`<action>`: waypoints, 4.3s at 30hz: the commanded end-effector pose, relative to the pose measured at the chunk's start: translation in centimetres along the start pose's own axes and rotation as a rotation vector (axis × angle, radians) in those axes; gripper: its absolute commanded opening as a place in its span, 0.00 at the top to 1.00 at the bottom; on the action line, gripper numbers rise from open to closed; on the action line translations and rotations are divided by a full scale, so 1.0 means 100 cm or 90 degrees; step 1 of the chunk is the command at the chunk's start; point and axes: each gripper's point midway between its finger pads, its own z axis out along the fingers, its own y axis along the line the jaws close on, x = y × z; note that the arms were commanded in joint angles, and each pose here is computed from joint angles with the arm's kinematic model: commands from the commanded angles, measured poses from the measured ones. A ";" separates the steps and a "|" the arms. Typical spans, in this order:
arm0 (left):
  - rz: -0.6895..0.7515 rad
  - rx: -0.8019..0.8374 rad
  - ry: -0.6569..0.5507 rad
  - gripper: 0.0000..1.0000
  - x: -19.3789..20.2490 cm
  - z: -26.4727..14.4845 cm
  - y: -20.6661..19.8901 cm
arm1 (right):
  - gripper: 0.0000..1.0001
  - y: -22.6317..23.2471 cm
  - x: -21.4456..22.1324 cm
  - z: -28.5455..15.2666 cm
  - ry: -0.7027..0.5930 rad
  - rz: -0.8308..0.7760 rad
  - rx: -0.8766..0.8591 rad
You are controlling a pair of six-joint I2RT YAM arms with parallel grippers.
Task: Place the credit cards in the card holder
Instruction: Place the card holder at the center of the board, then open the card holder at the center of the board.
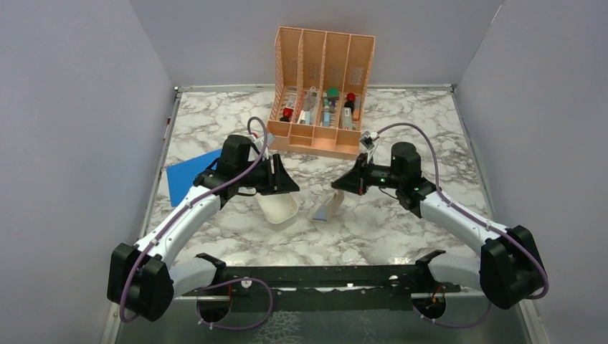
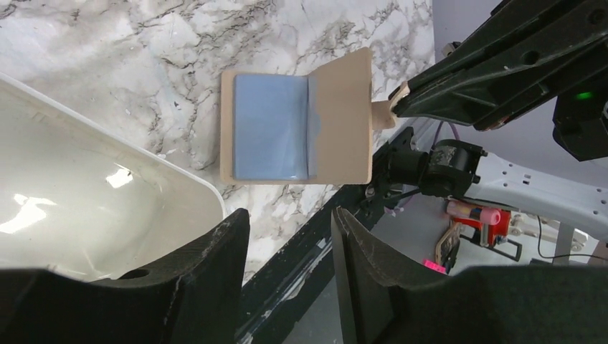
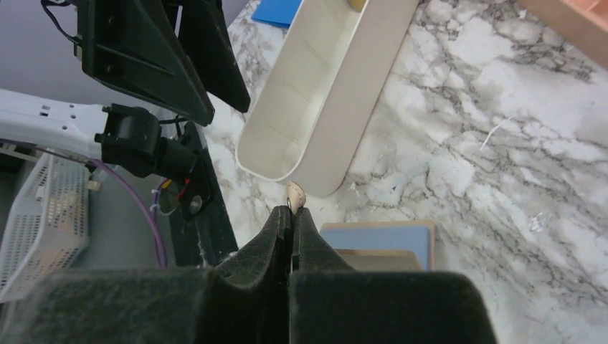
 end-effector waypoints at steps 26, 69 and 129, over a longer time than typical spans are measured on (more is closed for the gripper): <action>0.078 -0.059 -0.020 0.55 -0.012 0.021 0.021 | 0.41 -0.062 0.038 -0.079 -0.021 0.353 0.509; 0.134 -0.104 -0.066 0.61 -0.028 0.001 0.014 | 0.88 -0.080 0.069 0.004 -0.028 0.178 0.552; 0.149 -0.163 0.125 0.63 0.056 0.128 0.027 | 0.60 -0.133 0.125 -0.069 0.044 0.254 0.616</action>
